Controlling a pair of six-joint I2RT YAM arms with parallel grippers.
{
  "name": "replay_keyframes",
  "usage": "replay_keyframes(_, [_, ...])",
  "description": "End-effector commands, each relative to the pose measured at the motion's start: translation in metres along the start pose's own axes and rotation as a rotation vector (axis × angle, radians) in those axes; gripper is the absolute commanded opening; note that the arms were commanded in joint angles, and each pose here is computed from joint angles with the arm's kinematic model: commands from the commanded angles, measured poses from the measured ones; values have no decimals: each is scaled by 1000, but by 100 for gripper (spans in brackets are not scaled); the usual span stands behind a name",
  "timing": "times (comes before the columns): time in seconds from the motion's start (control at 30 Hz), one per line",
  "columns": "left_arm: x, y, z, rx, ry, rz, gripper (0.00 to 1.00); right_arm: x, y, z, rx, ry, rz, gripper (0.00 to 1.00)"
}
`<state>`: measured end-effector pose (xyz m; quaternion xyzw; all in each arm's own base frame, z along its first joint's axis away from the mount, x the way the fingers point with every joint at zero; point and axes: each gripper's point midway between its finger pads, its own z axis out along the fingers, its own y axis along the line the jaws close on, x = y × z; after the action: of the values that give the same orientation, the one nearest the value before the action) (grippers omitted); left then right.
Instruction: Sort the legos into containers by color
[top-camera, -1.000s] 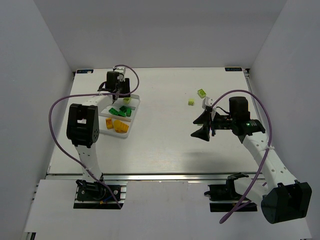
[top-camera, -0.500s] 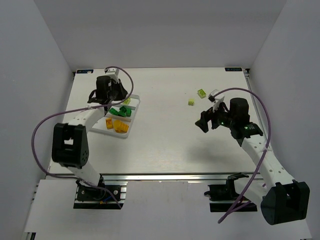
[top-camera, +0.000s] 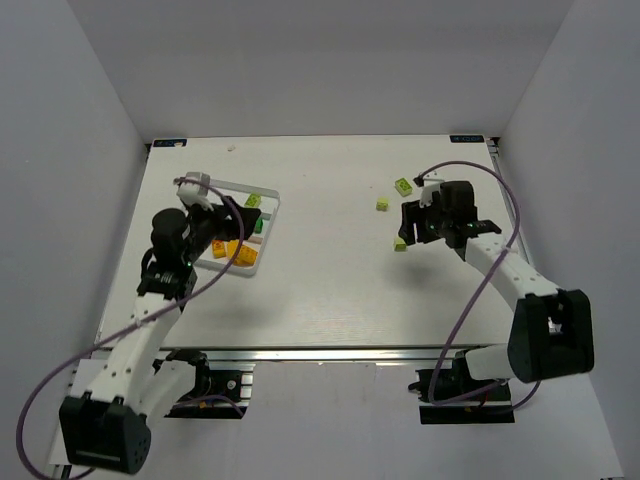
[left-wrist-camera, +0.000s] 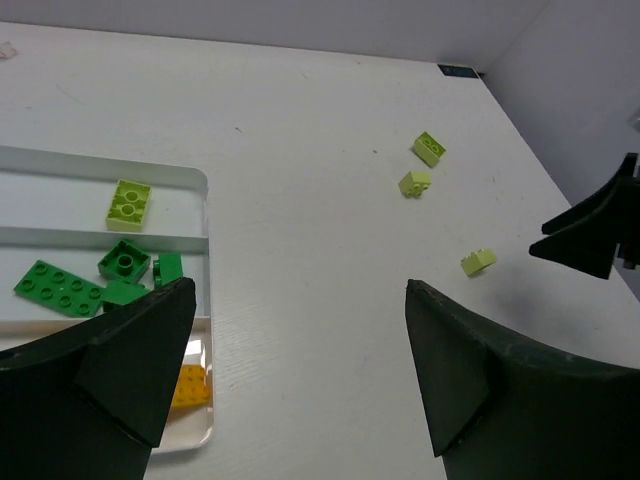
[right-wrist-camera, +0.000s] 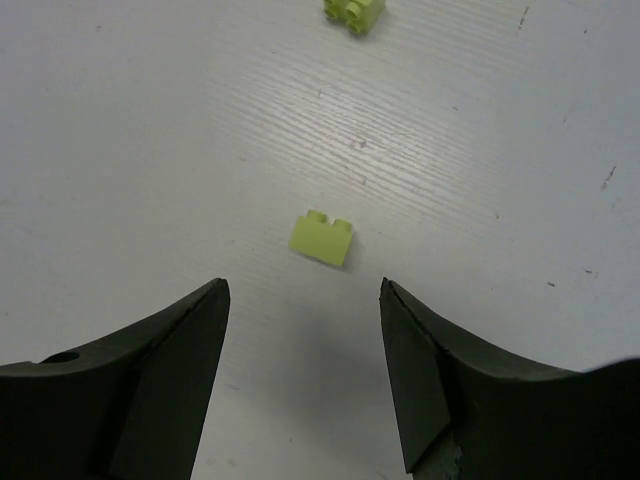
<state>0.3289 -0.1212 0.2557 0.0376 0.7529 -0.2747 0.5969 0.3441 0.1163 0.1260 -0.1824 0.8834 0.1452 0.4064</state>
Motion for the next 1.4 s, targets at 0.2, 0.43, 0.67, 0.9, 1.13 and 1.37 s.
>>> replay_keyframes(0.2, [-27, 1, -46, -88, -180, 115, 97, -4, -26, 40, 84, 125, -22, 70])
replay_keyframes(0.43, [-33, -2, -53, -85, -201, 123, 97, 27, -17, 66, 32, 243, -12, 72])
replay_keyframes(0.67, [-33, -8, -53, -55, -199, 123, 96, 42, -12, 76, 26, 286, -18, 72])
replay_keyframes(0.9, [-34, -8, -54, -57, -203, 123, 96, 49, -15, 85, 49, 317, -33, 60])
replay_keyframes(1.13, [-34, -9, -55, -55, -205, 123, 96, 28, -11, 85, 38, 272, -137, 22])
replay_keyframes(1.37, [-41, -12, -61, -54, -237, 137, 96, -29, 76, 79, -308, 176, -542, 0])
